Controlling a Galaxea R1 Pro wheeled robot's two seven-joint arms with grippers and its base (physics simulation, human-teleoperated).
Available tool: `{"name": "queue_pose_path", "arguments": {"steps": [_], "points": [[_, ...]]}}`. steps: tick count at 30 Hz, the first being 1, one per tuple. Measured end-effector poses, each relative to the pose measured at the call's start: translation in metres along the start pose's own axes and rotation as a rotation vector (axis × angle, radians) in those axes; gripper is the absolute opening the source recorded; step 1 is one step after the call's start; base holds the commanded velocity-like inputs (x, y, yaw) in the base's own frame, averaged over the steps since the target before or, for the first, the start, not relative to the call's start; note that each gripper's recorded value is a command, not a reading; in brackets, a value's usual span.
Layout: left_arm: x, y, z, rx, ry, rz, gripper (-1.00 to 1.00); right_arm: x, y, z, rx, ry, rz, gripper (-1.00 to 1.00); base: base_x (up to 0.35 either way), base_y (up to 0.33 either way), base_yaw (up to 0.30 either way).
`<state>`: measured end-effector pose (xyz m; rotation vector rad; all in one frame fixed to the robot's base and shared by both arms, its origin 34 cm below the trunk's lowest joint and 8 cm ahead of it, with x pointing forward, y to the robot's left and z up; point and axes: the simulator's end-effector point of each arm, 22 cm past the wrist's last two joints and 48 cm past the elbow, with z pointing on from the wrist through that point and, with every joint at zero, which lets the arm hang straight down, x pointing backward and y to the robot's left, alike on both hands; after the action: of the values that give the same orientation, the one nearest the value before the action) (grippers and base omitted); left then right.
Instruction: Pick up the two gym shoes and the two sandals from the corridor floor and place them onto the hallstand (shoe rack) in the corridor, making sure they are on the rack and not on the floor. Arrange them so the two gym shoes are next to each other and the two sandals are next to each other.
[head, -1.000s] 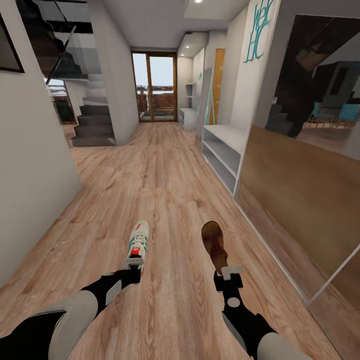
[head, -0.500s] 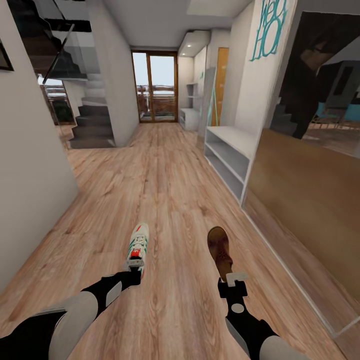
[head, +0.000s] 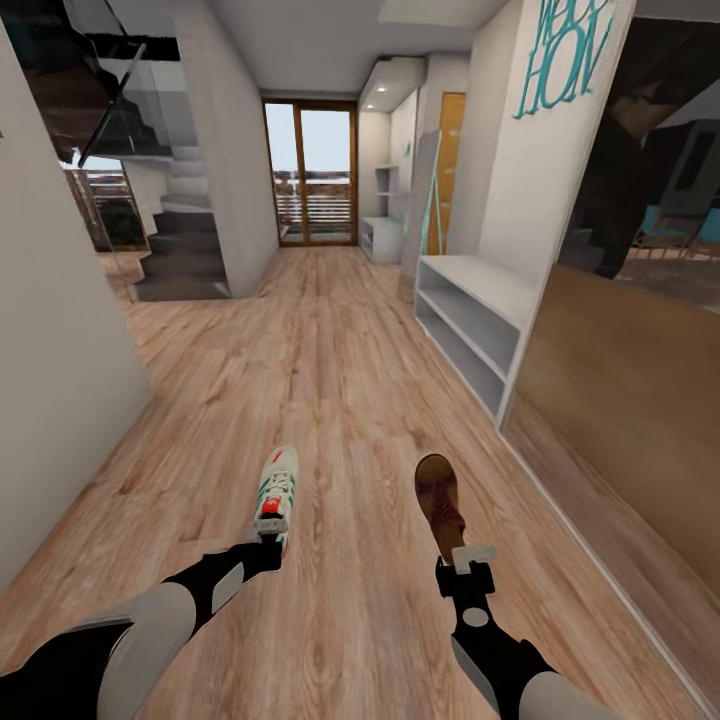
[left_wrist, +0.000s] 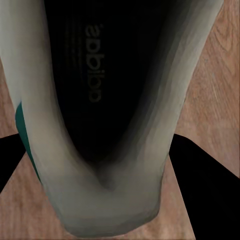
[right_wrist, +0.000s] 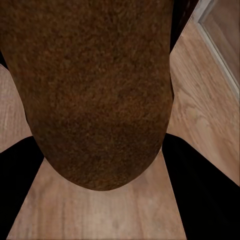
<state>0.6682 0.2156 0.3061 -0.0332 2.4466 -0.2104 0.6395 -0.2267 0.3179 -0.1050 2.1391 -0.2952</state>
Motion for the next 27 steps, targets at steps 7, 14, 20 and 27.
{"name": "queue_pose_path", "arguments": {"steps": [7,14,20,27], "points": [[0.000,0.000,0.000,0.000,0.000,-0.001,-1.00,0.007,0.001,-0.001,0.003,0.019,0.017,-1.00,0.350,0.108,0.000],[0.000,0.000,0.000,0.000,0.000,-0.001,-1.00,0.028,-0.004,-0.003,0.035,0.101,0.188,-1.00,0.344,0.134,0.000],[0.000,0.000,0.000,0.000,0.000,-0.001,-1.00,0.028,-0.003,-0.003,0.034,0.102,0.190,-1.00,0.323,0.189,0.000],[0.000,0.000,0.000,0.000,0.000,-0.001,-1.00,0.029,0.001,-0.003,0.014,0.103,0.190,-1.00,0.328,0.193,0.000]]}}
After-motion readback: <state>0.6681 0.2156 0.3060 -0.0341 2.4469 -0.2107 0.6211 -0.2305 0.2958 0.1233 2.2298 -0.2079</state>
